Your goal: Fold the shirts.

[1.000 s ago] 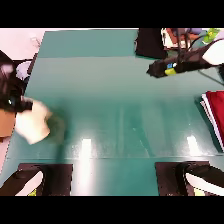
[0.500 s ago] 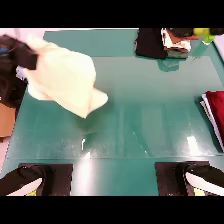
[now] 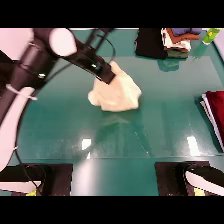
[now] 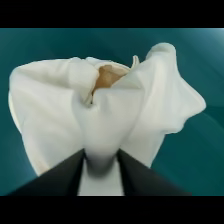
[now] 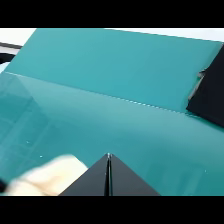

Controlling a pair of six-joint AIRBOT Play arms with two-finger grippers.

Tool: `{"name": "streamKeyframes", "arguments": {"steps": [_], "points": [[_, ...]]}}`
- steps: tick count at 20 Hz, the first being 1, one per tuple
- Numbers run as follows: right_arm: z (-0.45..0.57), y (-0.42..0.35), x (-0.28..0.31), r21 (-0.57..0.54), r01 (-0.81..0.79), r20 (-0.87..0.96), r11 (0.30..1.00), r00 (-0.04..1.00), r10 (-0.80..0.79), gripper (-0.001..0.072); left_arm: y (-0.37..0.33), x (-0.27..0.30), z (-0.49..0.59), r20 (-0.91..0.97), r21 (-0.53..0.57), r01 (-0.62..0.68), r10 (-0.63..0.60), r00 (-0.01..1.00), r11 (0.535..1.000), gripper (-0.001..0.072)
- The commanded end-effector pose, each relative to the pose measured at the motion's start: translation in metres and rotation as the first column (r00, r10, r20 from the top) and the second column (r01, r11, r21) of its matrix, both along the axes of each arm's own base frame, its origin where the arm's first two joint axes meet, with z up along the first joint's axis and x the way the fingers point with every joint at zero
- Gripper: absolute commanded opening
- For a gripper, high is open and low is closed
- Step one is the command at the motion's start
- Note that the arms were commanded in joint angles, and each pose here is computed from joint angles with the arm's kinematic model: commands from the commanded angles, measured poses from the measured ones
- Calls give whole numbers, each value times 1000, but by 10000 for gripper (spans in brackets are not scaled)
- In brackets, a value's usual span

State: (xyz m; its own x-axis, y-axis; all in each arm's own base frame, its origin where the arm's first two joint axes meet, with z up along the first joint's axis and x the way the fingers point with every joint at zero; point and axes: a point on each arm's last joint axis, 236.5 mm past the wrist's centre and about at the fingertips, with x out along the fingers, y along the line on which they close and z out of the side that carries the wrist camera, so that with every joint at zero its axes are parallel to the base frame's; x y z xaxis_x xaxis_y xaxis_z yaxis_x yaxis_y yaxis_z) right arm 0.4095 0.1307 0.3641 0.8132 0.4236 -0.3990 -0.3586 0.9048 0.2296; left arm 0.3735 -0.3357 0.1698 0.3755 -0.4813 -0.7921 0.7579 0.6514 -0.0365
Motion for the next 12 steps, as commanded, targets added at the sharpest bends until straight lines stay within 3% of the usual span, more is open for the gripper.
{"name": "streamKeyframes", "arguments": {"steps": [1, 6, 9, 12], "points": [[0, -2, 0, 0, 4, -2, 1000, 1000, -4, 21, 3, 11, -20, -56, 8, -12, 12, 998, 1000, 588], [-9, -1, -5, -15, -7, -41, 1000, 999, 6, 21, 107, 55, -37, -177, 40, -278, 281, 943, 960, 589], [-11, -1, -6, -17, -9, -48, 1000, 999, 8, 21, 100, 67, -78, -260, -21, -319, 303, 917, 948, 588], [-23, -1, -7, -22, -10, -78, 1000, 997, 8, 21, 84, 52, -133, -395, 31, -289, 278, 876, 957, 588]]}}
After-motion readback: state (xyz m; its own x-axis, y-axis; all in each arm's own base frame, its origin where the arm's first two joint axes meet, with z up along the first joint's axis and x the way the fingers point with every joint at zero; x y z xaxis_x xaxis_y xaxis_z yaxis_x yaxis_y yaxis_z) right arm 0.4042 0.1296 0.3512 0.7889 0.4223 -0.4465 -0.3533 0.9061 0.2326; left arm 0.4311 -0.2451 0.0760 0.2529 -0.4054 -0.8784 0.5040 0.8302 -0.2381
